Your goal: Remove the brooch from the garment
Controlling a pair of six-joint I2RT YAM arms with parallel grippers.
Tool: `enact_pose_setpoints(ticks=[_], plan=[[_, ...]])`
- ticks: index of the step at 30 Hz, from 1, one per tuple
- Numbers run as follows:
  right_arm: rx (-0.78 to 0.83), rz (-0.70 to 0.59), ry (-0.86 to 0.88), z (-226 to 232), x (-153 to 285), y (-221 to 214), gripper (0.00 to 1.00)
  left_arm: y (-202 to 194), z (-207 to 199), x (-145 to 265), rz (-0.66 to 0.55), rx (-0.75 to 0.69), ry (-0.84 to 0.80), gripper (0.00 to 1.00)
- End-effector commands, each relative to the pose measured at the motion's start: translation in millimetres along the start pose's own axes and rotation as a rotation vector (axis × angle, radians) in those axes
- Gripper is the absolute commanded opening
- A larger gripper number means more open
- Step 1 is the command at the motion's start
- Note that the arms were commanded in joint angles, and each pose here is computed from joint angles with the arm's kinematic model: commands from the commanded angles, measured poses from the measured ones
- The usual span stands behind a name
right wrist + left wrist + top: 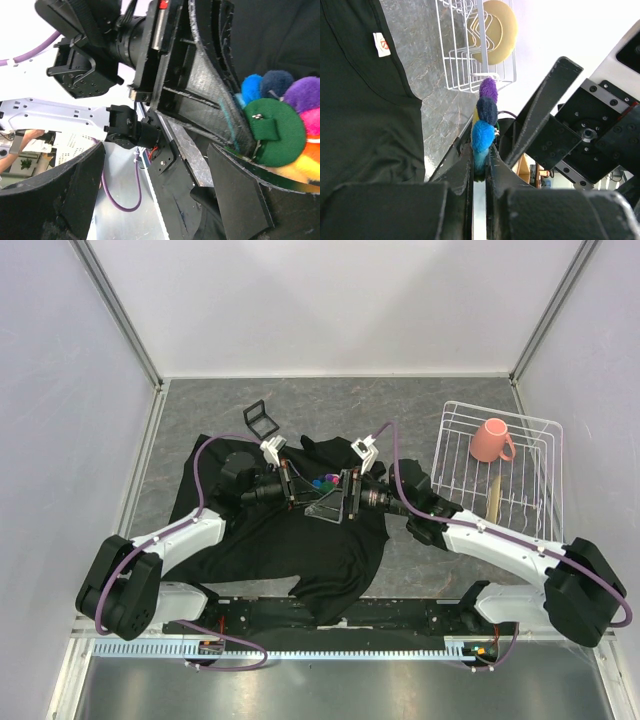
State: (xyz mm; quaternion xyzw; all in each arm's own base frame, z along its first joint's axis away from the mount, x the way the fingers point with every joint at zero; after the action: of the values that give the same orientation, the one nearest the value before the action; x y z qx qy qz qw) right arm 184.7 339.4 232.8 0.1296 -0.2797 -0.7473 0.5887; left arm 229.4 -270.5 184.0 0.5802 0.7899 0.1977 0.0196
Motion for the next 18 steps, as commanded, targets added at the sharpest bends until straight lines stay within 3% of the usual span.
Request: enact_pose_setpoints(ticks=[1, 5, 11, 18], plan=[[0.016, -0.039, 0.006, 6, -6, 13, 0.91, -1, -14, 1, 0.029, -0.02, -0.055, 0.02], [0.136, -0.02, -0.043, 11, -3, 24, 0.91, -1, -14, 2, 0.021, -0.017, -0.051, 0.02], [0.362, 0.003, -0.273, -1, 26, 45, 0.91, -4, -12, -1, 0.077, -0.029, -0.048, 0.02], [0.389, 0.058, -0.454, -37, 47, 57, 0.86, -10, -14, 0, 0.15, -0.068, -0.053, 0.02]])
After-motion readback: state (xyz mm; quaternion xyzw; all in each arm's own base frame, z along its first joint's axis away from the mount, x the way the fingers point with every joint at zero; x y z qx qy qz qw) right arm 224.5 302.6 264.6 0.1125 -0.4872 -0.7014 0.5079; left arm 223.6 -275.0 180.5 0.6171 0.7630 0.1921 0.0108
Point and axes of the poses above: each gripper's point midway between its finger pads, its own x axis back along the fingers, its own z axis along the line the jaws close on, y = z × x, the point moved 1 cm from there along x, back along the fingers, and after that the axes turned 3 degrees about -x, right-handed, at the moved point
